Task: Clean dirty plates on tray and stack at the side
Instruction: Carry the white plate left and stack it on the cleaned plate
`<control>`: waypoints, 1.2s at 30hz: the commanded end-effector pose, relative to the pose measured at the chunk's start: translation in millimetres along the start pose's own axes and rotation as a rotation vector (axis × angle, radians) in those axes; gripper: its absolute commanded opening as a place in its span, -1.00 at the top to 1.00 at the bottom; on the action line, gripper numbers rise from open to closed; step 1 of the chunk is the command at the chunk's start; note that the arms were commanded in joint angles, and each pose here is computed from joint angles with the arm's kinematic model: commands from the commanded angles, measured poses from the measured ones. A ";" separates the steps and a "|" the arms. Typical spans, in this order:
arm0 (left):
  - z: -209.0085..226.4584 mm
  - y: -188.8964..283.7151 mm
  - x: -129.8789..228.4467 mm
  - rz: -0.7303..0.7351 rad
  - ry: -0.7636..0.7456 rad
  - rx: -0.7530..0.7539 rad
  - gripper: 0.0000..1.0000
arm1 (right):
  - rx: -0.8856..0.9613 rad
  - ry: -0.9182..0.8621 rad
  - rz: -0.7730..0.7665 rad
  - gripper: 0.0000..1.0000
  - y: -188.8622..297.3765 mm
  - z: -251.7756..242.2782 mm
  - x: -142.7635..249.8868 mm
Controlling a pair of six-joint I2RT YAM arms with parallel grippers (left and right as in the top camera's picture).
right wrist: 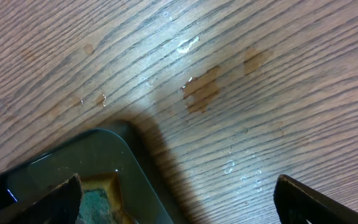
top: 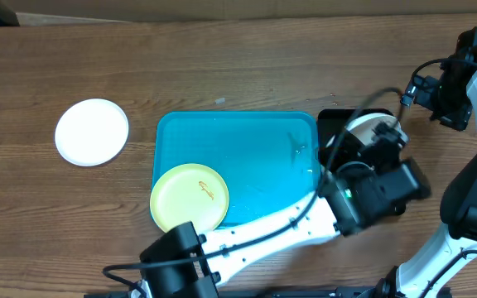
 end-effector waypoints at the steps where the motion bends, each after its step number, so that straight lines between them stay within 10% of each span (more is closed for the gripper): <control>1: 28.8 18.3 -15.7 -0.045 -0.006 -0.185 0.92 | -0.001 -0.005 -0.034 -1.00 10.5 -0.6 -3.5; 16: 34.8 19.2 -17.1 -0.056 0.079 -0.239 0.92 | -0.001 -0.005 -0.034 -1.00 10.5 -0.6 -3.5; 25: 6.4 -16.5 14.0 0.149 0.198 0.295 0.91 | -0.001 -0.005 -0.034 -1.00 10.5 -0.6 -3.5; 36: 104.5 -122.5 72.3 0.446 0.637 0.584 0.92 | -0.001 -0.004 -0.034 -1.00 10.5 -0.4 -3.4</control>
Point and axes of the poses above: each gripper's point midway between its finger pads, its own y axis back along the fingers, its own z axis along the line the jaws close on, x = y × z, the point moved 7 cm from there along y, back along the fingers, and after that the axes turned 2 degrees about -y, right-handed, at the moved point
